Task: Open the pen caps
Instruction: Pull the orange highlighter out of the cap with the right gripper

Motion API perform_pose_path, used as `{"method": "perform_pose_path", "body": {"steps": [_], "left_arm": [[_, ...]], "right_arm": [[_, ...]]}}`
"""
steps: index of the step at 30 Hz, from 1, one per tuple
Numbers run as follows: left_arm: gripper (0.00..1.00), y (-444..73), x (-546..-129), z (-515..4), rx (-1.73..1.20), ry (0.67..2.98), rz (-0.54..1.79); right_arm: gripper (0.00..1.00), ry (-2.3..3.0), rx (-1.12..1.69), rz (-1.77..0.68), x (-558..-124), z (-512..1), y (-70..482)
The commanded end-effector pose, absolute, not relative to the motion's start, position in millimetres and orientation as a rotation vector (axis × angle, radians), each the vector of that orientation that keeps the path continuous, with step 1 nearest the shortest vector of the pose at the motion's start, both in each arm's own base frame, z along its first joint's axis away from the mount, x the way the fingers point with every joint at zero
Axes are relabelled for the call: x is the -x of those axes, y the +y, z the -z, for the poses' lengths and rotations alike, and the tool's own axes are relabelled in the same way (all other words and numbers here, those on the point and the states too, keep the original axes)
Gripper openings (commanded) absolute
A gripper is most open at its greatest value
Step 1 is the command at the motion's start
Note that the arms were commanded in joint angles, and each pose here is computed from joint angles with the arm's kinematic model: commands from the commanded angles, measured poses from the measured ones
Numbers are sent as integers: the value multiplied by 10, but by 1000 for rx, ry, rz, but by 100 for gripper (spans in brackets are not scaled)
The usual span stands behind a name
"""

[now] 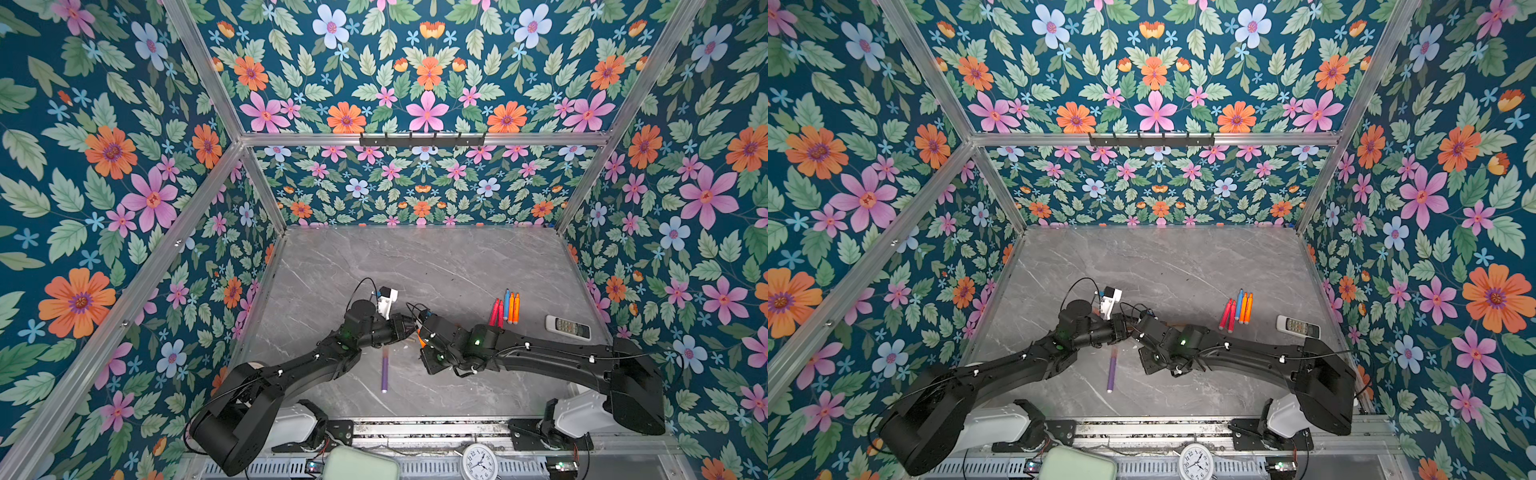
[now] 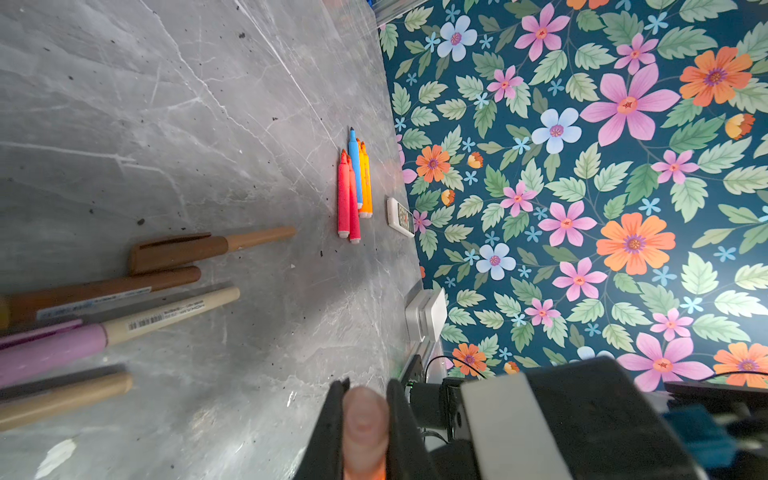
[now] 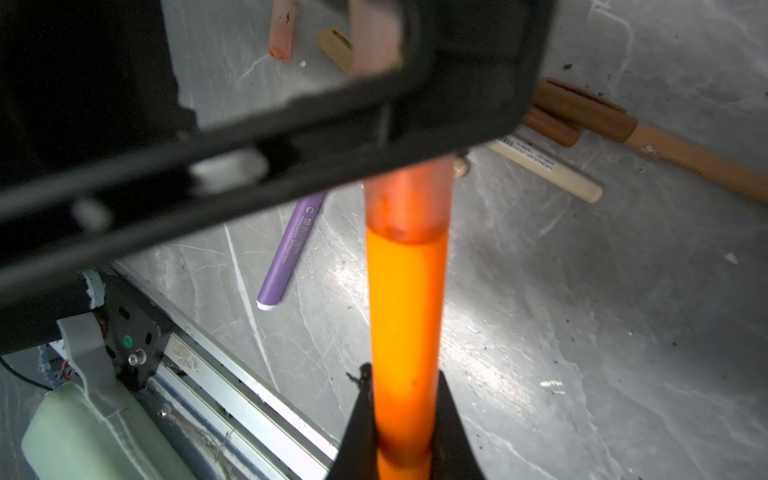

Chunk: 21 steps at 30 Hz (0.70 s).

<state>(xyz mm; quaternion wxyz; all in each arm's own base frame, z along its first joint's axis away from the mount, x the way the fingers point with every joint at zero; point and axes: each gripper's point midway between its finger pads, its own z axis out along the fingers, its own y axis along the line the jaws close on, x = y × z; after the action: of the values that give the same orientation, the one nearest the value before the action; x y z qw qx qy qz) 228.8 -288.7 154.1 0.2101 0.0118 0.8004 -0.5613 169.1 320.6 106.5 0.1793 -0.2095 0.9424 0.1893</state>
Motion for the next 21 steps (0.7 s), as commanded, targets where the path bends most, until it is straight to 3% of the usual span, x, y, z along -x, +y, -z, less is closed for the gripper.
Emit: {"method": "perform_pose_path", "body": {"steps": [1, 10, 16, 21], "left_arm": [[0, -2885, -2298, -1628, -44, 2179, 1574], [0, -2661, -2716, -1758, -54, 2171, 1368], [0, -2485, -3124, -2043, -21, 2100, 1357], [0, -2398, -3216, -2147, -20, 2085, 1326]], "right_arm": [[0, 2647, 572, -538, -1726, -1102, 3217], [0, 2676, 595, -531, -1662, -1015, 3183], [0, 2679, 596, -540, -1628, -1001, 3176], [0, 2682, 579, -536, -1613, -971, 3121]]}}
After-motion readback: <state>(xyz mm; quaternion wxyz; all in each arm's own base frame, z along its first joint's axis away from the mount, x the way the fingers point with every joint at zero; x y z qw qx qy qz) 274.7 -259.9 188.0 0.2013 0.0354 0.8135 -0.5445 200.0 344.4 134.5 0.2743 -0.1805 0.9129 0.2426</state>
